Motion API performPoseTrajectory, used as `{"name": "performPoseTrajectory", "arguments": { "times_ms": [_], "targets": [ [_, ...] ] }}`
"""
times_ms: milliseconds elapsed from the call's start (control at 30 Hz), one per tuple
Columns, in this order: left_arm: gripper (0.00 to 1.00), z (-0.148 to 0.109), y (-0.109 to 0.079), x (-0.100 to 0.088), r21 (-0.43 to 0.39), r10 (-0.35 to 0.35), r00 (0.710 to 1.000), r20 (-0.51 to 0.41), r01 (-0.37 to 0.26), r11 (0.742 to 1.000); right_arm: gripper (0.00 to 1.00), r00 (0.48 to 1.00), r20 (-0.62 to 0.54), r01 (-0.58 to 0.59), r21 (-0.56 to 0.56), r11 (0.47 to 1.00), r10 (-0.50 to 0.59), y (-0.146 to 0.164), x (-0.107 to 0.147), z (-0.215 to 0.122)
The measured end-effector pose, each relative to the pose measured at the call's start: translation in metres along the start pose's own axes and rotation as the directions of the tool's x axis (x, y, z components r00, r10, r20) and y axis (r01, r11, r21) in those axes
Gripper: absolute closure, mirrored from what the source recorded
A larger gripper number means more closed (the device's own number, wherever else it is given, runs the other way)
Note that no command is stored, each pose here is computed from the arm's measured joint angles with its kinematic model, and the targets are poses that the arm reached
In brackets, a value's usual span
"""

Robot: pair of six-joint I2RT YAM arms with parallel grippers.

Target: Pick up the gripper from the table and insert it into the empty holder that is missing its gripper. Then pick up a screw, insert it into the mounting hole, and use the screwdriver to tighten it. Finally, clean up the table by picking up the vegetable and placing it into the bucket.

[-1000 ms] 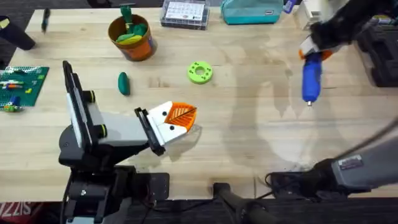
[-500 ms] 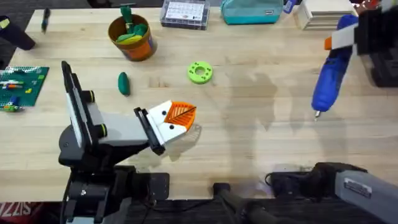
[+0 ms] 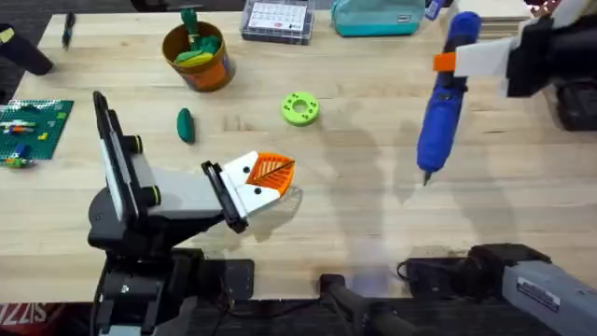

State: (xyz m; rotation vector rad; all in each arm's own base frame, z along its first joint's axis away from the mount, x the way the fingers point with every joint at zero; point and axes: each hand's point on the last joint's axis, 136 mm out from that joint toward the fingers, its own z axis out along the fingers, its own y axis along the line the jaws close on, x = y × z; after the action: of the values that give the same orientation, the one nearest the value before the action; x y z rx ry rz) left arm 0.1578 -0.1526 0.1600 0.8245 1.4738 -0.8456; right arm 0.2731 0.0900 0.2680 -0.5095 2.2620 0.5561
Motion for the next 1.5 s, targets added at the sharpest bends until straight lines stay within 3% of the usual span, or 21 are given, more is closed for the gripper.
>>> {"name": "performPoseTrajectory", "arguments": {
  "times_ms": [267, 500, 667, 833, 1067, 1300, 1500],
  "targets": [
    [0.982, 0.000, 0.000, 0.000, 0.000, 0.000, 1.000, 0.000, 0.000, 1.000, 0.993, 0.981, 0.130, 0.152, -0.040, 0.988, -0.145, 0.056, 0.002, -0.022],
    [0.982, 0.000, 0.000, 0.000, 0.000, 0.000, 1.000, 0.000, 0.000, 1.000, 0.994, 0.881, 0.425, 0.239, -0.017, 0.971, -0.209, 0.072, -0.039, -0.025],
    [0.982, 0.000, 0.000, 0.000, 0.000, 0.000, 1.000, 0.000, 0.000, 1.000, 0.994, 0.825, 0.524, 0.297, -0.089, 0.951, -0.209, 0.095, -0.062, -0.005],
    [0.982, 0.000, 0.000, 0.000, 0.000, 0.000, 1.000, 0.000, 0.000, 1.000, 0.994, 0.750, 0.621, 0.431, -0.197, 0.881, -0.228, 0.145, -0.085, 0.013],
    [0.982, 0.000, 0.000, 0.000, 0.000, 0.000, 1.000, 0.000, 0.000, 1.000, 0.994, 0.679, 0.702, 0.579, -0.332, 0.744, -0.215, 0.207, -0.088, 0.028],
    [0.982, 0.000, 0.000, 0.000, 0.000, 0.000, 1.000, 0.000, 0.000, 1.000, 0.994, 0.606, 0.773, 0.664, -0.360, 0.656, -0.189, 0.240, -0.089, 0.012],
    [0.982, 0.000, 0.000, 0.000, 0.000, 0.000, 1.000, 0.000, 0.000, 1.000, 0.994, 0.600, 0.779, 0.687, -0.388, 0.614, -0.178, 0.256, -0.082, 0.006]
  ]
}}
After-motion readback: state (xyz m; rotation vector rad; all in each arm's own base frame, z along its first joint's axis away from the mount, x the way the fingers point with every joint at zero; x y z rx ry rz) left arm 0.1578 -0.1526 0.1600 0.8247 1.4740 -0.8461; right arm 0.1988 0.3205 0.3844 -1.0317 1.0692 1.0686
